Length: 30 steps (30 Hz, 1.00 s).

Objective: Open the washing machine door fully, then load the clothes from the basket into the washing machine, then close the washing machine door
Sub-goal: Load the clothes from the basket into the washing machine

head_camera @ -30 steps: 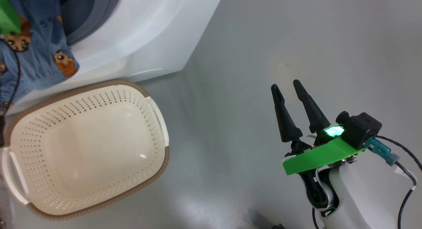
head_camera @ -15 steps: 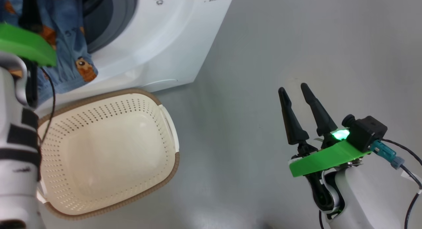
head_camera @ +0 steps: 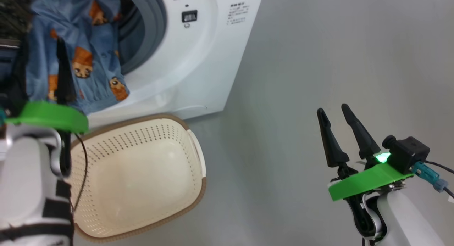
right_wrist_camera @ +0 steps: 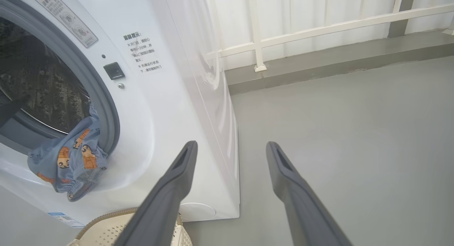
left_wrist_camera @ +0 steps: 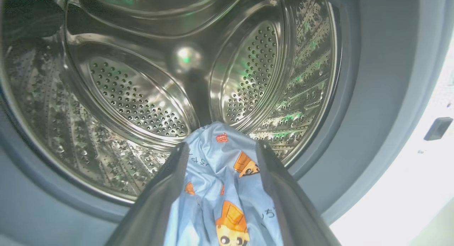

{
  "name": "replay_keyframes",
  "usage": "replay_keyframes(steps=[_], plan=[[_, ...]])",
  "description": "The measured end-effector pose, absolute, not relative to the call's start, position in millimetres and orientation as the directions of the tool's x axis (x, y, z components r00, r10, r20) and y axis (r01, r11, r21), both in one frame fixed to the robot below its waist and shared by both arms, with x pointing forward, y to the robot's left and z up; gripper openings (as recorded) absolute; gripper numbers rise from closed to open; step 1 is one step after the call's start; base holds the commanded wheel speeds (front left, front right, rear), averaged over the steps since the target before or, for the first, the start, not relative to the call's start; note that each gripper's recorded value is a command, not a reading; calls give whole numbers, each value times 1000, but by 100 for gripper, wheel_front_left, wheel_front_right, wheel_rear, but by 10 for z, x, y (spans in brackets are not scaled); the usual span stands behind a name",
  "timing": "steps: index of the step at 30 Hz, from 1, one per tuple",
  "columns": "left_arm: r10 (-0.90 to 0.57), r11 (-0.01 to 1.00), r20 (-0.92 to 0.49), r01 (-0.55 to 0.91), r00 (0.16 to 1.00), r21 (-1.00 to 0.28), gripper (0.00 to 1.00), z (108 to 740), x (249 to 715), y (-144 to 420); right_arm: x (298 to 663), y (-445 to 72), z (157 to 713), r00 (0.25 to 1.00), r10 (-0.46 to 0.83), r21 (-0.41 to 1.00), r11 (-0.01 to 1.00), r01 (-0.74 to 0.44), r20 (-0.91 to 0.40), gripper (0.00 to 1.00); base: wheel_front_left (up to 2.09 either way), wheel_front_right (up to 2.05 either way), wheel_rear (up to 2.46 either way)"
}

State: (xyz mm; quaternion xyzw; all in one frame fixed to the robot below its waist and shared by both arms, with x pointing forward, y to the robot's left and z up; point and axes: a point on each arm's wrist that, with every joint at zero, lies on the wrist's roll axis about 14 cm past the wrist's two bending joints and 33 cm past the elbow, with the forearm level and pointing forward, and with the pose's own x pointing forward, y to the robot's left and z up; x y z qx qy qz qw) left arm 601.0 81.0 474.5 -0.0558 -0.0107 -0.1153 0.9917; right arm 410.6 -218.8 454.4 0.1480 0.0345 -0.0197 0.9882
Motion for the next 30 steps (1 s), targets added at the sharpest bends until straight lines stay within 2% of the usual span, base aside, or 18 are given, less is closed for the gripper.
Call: replay_keyframes(steps=[30], plan=[[-69,996,-8,69,998,-52,100,4777,4355,1714,3581,-2063,4731,998,48,274,961,-37,-34,100,0,0,0]])
